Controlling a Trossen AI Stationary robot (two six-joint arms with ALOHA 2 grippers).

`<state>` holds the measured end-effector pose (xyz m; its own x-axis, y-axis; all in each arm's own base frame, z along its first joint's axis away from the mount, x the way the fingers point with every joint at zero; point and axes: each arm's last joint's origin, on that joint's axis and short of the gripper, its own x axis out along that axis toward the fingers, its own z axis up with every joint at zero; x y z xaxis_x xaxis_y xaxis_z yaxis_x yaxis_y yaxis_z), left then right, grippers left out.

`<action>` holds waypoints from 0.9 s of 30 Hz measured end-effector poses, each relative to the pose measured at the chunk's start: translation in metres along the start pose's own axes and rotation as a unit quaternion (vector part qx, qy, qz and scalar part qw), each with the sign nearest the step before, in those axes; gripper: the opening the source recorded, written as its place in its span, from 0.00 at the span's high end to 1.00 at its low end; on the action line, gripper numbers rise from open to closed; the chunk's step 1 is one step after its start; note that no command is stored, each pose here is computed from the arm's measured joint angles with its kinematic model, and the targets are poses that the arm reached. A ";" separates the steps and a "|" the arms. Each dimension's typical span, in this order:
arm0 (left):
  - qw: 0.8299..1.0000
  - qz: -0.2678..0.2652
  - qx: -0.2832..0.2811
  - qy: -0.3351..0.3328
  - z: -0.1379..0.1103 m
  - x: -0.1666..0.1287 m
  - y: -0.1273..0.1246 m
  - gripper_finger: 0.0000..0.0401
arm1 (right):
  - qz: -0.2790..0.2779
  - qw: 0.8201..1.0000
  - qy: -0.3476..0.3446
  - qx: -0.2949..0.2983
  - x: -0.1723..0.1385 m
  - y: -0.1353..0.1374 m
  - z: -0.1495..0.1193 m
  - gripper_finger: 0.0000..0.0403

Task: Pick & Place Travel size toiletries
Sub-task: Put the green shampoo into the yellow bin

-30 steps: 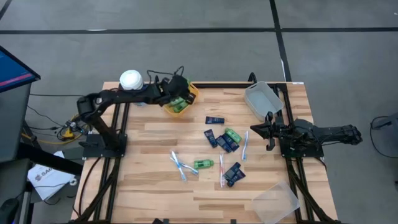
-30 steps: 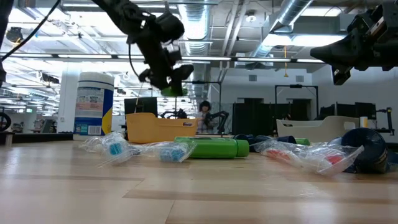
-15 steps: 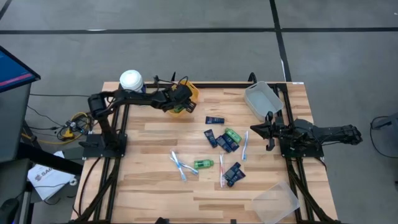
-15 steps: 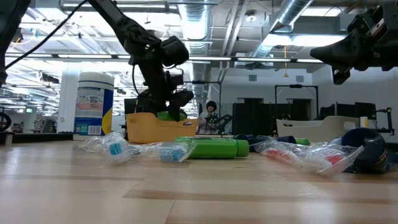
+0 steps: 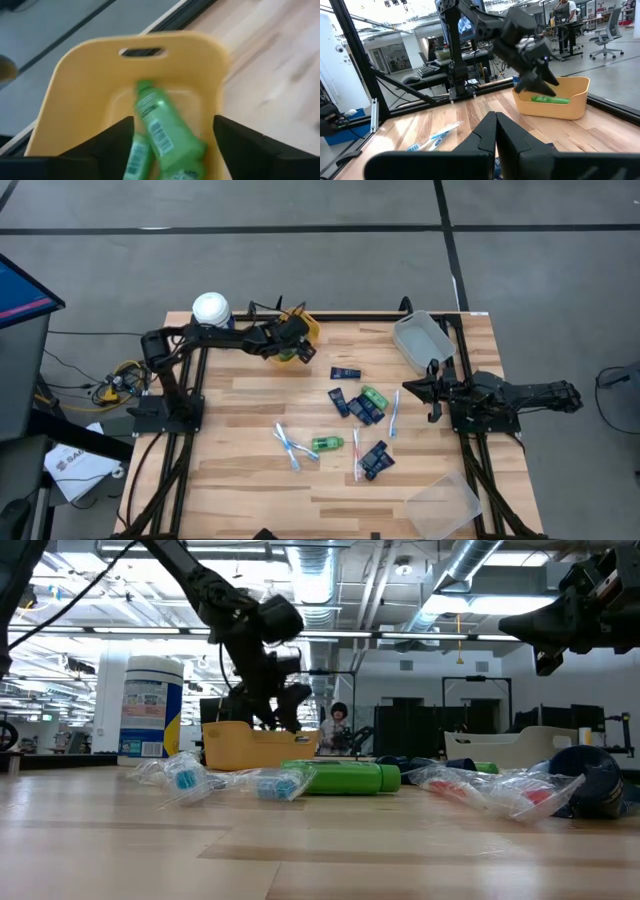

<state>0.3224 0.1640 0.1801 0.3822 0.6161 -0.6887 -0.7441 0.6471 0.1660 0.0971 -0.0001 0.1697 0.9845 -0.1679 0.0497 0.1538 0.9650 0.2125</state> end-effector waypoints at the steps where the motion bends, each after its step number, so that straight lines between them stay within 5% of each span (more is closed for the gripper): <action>1: 1.000 -0.014 -0.002 -0.008 0.004 -0.007 0.000 0.29 | 0.000 1.000 0.000 0.000 0.000 0.000 0.000 1.00; 7: 0.987 -0.135 0.015 -0.084 0.026 -0.071 -0.011 0.23 | 0.000 1.000 0.000 0.000 0.000 0.000 0.000 1.00; 15: 0.926 -0.304 0.163 -0.155 0.011 -0.152 -0.071 0.25 | 0.000 1.000 0.000 0.000 0.000 0.000 0.000 1.00; 27: 0.912 -0.357 0.179 -0.097 -0.053 -0.140 -0.166 0.23 | 0.000 1.000 0.000 0.000 0.000 0.000 0.000 1.00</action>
<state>0.3634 -0.0538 0.2116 0.8146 0.0267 -0.5794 -0.0549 0.9980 -0.0312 0.0971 -0.0001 0.1698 0.9847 -0.1672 0.0498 0.1531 0.9651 0.2125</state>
